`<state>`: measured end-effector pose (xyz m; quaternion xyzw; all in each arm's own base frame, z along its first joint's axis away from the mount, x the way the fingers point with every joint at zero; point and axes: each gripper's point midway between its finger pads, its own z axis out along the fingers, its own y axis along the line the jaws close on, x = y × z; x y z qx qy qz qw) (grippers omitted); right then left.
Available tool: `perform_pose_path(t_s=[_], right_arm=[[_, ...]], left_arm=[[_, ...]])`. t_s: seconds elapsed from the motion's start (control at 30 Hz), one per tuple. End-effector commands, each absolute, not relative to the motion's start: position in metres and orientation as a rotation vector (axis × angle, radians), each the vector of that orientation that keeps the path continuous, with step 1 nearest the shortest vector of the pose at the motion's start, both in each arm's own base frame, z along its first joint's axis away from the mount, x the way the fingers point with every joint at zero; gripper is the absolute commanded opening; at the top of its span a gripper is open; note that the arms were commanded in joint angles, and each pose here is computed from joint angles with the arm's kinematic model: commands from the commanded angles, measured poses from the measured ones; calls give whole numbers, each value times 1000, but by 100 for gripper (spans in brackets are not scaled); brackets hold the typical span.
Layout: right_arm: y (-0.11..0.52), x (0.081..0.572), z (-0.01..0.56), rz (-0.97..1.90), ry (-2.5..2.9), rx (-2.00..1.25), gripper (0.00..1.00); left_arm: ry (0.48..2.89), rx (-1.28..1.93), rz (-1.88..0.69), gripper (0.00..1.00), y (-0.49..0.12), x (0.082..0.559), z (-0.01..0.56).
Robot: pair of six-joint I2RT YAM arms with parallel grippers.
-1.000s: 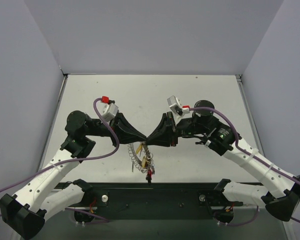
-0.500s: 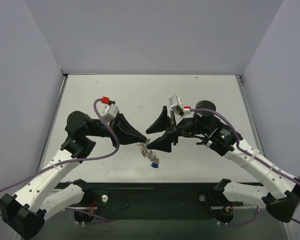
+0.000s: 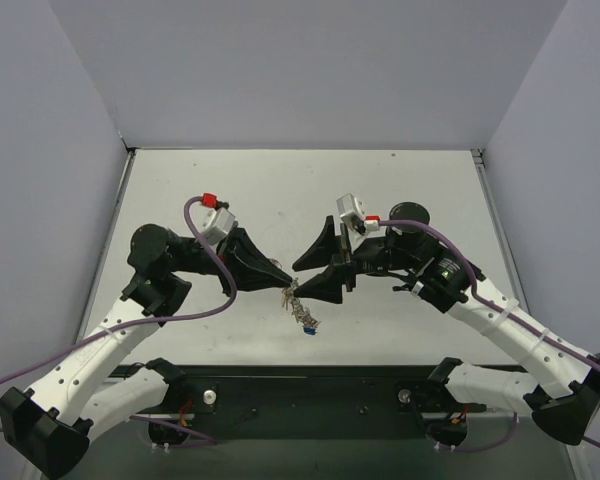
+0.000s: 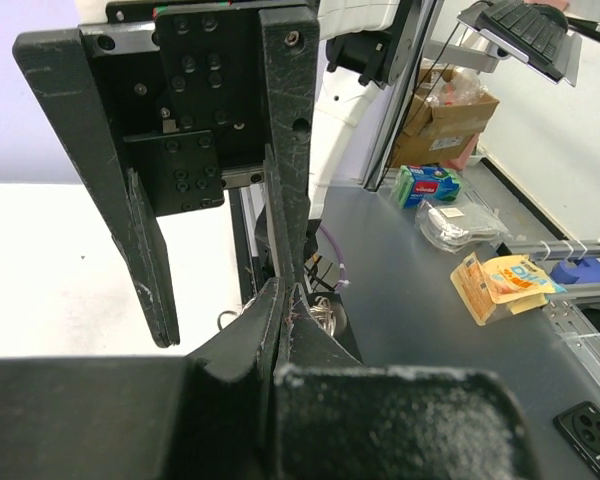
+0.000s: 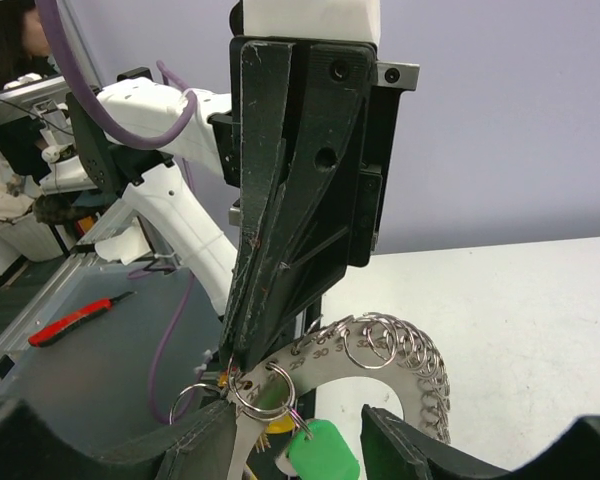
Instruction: Put the keys on the keyring
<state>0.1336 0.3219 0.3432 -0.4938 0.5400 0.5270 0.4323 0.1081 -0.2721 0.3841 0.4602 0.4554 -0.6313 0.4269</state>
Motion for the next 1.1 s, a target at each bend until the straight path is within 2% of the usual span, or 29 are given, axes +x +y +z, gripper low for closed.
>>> perform_pose_path(t_s=[0.0,0.1,0.17,0.27,0.4,0.57,0.67,0.7,0.87,1.0,1.07], right_arm=[[317,127,359,1301,1233,-1260,49],[317,127,358,1305,1234,-1261,42],[317,126,360,1308,1230,-1262,40],[317,126,362,1308,1223,-1254,41],[314,129,368,1278,1205,-1222,48],[316,131,369,1275,1203,-1212,48],[318,132,368,1289,1210,-1216,44],[319,132,370,1293,1205,-1218,39],[322,133,370,1317,1217,-1221,27],[323,132,372,1320,1201,-1218,29],[321,133,373,1306,1195,-1209,33]], left_arm=[[1016,1174,-1561,0,-268,98,405],[1014,1172,-1566,0,-268,98,406],[1015,1171,-1574,0,-268,98,406],[1021,1166,-1580,0,-268,99,404],[1022,1166,-1584,0,-269,99,404],[1026,1162,-1586,0,-269,99,404],[1027,1162,-1588,0,-269,99,404],[1026,1164,-1590,0,-269,98,403],[1030,1162,-1593,0,-270,99,402],[1037,1158,-1599,0,-270,100,401],[1033,1161,-1600,0,-270,99,401]])
